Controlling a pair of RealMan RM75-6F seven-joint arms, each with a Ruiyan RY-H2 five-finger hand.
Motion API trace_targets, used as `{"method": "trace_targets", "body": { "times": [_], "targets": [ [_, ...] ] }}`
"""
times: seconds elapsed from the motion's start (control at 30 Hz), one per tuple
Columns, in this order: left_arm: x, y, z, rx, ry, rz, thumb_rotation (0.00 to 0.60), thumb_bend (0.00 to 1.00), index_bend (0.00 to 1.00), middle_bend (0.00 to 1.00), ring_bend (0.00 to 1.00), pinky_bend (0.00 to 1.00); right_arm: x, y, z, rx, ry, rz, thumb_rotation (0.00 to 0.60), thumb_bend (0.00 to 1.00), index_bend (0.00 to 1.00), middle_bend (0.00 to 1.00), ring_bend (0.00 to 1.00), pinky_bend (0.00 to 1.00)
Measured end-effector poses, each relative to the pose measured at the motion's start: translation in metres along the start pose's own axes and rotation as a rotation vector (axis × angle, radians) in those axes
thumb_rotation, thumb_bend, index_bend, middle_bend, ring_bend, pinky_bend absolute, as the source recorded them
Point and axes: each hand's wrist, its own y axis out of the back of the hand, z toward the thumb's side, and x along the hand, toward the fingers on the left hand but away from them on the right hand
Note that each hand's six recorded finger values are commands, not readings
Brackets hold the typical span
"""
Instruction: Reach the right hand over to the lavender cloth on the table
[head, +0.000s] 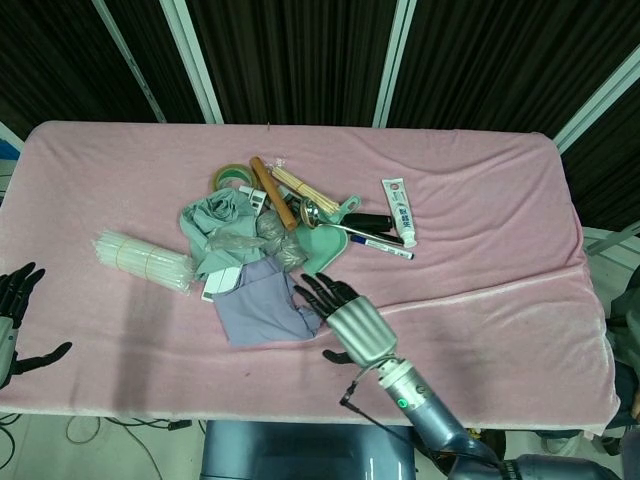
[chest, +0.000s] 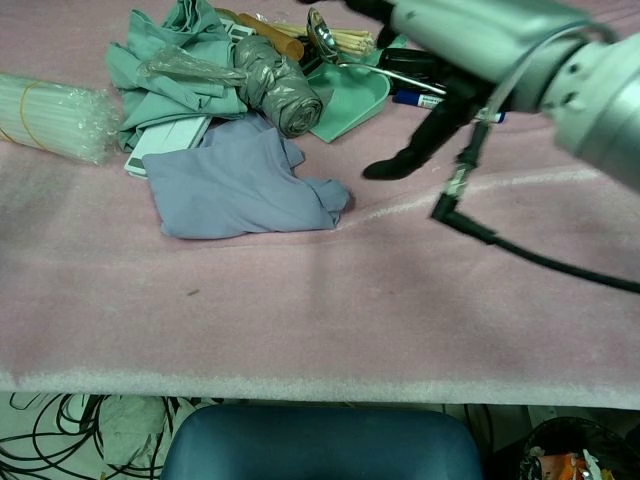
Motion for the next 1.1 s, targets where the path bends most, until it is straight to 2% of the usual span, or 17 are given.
{"method": "trace_targets", "body": {
  "times": [0.13, 0.33, 0.53, 0.7, 0.87, 0.97, 1.1],
  "targets": [
    [0.001, -0.001, -0.001, -0.008, 0.007, -0.013, 0.600, 0.00, 0.00, 0.00, 0.00, 0.00, -0.031, -0.036, 0.024, -0.045, 0.004, 0.051, 0.600, 0.09, 0.03, 0.10, 0.09, 0.21],
    [0.002, 0.000, -0.003, -0.028, 0.015, -0.018, 0.600, 0.00, 0.00, 0.00, 0.00, 0.00, -0.071, -0.074, 0.034, -0.047, -0.046, 0.091, 0.600, 0.12, 0.09, 0.13, 0.11, 0.22],
    [0.004, 0.000, -0.003, -0.035, 0.019, -0.024, 0.600, 0.00, 0.00, 0.00, 0.00, 0.00, -0.096, -0.096, 0.036, -0.064, -0.097, 0.103, 0.600, 0.15, 0.18, 0.19, 0.16, 0.25],
    [0.004, 0.001, -0.004, -0.039, 0.024, -0.024, 0.600, 0.00, 0.00, 0.00, 0.00, 0.00, -0.105, -0.110, 0.038, -0.097, -0.122, 0.113, 0.600, 0.19, 0.25, 0.26, 0.21, 0.26],
    [0.005, 0.000, -0.004, -0.039, 0.027, -0.025, 0.600, 0.00, 0.00, 0.00, 0.00, 0.00, -0.109, -0.120, 0.041, -0.112, -0.127, 0.118, 0.600, 0.29, 0.38, 0.36, 0.30, 0.33],
    [0.005, 0.000, -0.004, -0.040, 0.029, -0.026, 0.600, 0.00, 0.00, 0.00, 0.00, 0.00, -0.112, -0.125, 0.041, -0.122, -0.130, 0.121, 0.600, 0.39, 0.46, 0.43, 0.37, 0.40],
    [0.005, 0.000, -0.004, -0.041, 0.031, -0.024, 0.600, 0.00, 0.00, 0.00, 0.00, 0.00, -0.113, -0.132, 0.043, -0.137, -0.126, 0.131, 0.600, 0.60, 0.59, 0.53, 0.48, 0.52]
  ]
}}
